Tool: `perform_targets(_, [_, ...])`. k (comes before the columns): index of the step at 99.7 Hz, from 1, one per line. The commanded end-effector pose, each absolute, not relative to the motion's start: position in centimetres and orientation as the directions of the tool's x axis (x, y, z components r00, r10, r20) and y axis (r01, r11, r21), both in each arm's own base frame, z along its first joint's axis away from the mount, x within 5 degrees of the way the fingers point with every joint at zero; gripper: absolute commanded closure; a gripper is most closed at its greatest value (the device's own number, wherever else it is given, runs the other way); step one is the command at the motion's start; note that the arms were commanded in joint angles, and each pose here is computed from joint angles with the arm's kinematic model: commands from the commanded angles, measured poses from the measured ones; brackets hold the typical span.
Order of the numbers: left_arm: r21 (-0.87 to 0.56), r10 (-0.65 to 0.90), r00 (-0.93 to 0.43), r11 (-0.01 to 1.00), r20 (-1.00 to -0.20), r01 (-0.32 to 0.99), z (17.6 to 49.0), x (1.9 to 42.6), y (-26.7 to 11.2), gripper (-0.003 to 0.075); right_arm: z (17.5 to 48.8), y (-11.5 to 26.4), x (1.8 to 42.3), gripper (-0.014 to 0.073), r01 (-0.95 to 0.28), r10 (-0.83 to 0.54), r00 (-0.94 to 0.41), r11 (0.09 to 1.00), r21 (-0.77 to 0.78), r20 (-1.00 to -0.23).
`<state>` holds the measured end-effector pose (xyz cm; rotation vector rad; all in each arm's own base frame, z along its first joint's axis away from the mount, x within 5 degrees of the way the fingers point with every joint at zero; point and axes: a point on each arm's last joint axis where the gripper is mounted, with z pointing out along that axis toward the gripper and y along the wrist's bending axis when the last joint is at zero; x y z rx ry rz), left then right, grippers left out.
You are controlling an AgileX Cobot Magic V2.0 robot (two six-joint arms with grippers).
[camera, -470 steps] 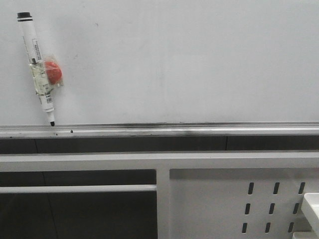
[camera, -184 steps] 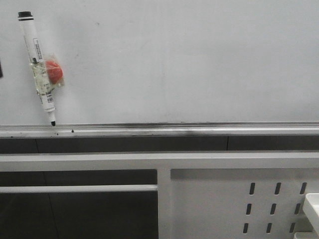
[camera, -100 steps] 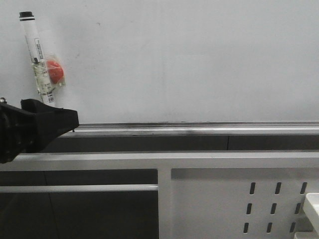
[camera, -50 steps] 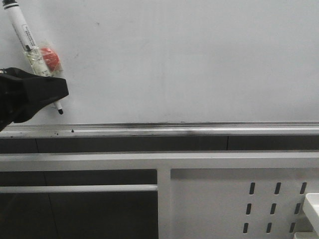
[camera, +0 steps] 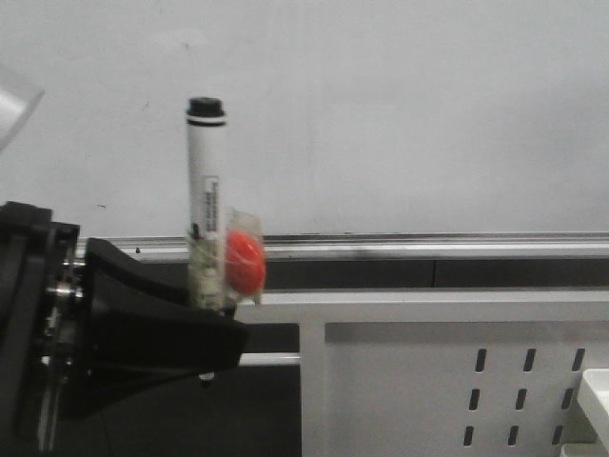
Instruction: Write number 1 on whiteboard
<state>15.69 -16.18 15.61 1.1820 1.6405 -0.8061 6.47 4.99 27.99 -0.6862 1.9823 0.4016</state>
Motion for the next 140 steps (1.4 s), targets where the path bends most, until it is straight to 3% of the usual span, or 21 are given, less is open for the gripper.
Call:
perform_targets(1, [0.108, 0.392, 0.002, 0.247, -0.92, 0.963, 17.5, 15.8, -17.5, 0.074, 29.5, 6.3, 7.6, 0.0659, -0.69, -0.355, -0.331, 0.723, -0.032, -0.874])
perform_targets(9, [0.218, 0.513, 0.087, 0.2, -0.854, 0.955, 18.4, 15.7, -18.5, 0.074, 30.2, 7.9, 8.4, 0.0582, -0.772, -0.443, -0.268, 0.629, -0.084, -0.855])
perform_targets(21, [0.351, 0.652, 0.147, 0.193, -0.744, 0.916, 19.8, 15.8, -20.0, 0.074, 31.1, 10.6, 9.7, 0.0277, -0.845, -0.513, -0.172, 0.515, -0.141, -0.841])
perform_targets(28, [0.379, 0.691, 0.134, 0.215, -0.71, 0.9, 20.5, 15.7, -20.7, 0.074, 31.4, 12.0, 10.5, 0.0167, -0.858, -0.519, -0.15, 0.491, -0.15, -0.842])
perform_targets(86, [0.388, 0.622, 0.164, 0.244, -0.766, 0.889, 23.1, 16.2, -22.5, 0.074, 31.2, 17.1, 15.6, 0.0153, -0.84, -0.524, -0.123, 0.507, -0.193, -0.843])
perform_targets(95, [0.392, 0.624, 0.167, 0.242, -0.763, 0.888, 23.1, 16.2, -22.5, 0.074, 30.9, 17.5, 16.0, 0.0176, -0.843, -0.536, -0.131, 0.503, -0.191, -0.834])
perform_targets(107, [0.393, 0.625, 0.168, 0.241, -0.762, 0.888, 23.1, 16.2, -22.5, 0.074, 30.4, 17.7, 16.2, 0.0272, -0.847, -0.558, -0.136, 0.494, -0.196, -0.818])
perform_targets(116, [0.394, 0.626, 0.17, 0.239, -0.761, 0.887, 23.1, 16.2, -22.5, 0.074, 30.2, 17.7, 16.1, 0.0426, -0.855, -0.575, -0.147, 0.482, -0.189, -0.805])
perform_targets(126, [0.396, 0.626, 0.172, 0.237, -0.76, 0.887, 23.1, 16.2, -22.5, 0.074, 30.1, 17.6, 16.0, 0.0673, -0.86, -0.585, -0.152, 0.475, -0.186, -0.797])
perform_targets(140, [0.396, 0.628, 0.17, 0.239, -0.76, 0.886, 23.1, 16.2, -22.5, 0.0736, 30.0, 17.6, 16.0, 0.0666, -0.86, -0.592, -0.146, 0.472, -0.194, -0.793])
